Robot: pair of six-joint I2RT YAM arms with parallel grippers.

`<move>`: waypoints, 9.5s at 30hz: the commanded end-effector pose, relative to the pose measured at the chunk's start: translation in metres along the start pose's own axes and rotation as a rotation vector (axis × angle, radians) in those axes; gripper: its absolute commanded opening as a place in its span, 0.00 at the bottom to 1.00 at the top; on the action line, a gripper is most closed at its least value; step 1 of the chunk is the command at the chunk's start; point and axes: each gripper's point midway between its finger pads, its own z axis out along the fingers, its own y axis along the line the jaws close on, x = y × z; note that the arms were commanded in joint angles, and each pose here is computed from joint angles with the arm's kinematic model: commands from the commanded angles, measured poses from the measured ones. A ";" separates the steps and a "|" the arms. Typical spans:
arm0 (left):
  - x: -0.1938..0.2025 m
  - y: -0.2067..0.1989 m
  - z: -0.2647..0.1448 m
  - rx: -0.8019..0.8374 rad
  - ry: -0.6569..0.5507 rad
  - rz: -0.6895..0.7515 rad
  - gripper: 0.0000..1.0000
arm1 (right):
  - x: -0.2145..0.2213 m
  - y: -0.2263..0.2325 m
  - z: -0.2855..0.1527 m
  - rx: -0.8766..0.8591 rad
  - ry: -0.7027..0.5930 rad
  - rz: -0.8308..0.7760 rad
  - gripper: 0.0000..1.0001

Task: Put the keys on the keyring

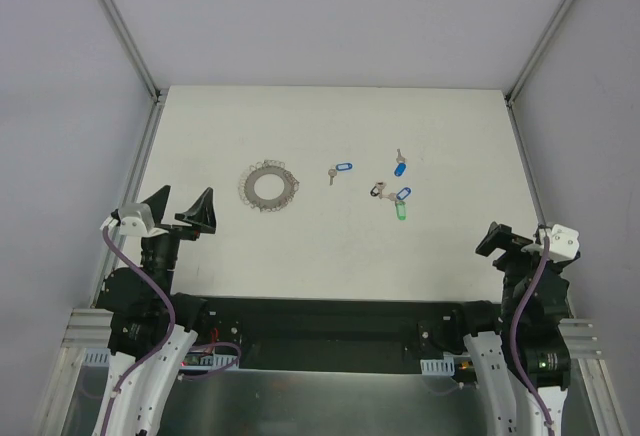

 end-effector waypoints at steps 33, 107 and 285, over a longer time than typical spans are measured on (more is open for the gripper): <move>0.152 -0.007 0.045 -0.227 0.879 -0.213 0.99 | -0.027 -0.005 -0.030 -0.081 -0.189 0.086 0.96; 0.306 -0.122 -0.002 -0.209 1.355 -0.122 0.00 | -0.023 0.005 -0.027 -0.155 -0.177 0.056 0.96; 0.057 -0.183 0.008 0.999 0.482 0.142 0.99 | -0.023 0.347 -0.100 -1.585 -0.079 -0.149 0.01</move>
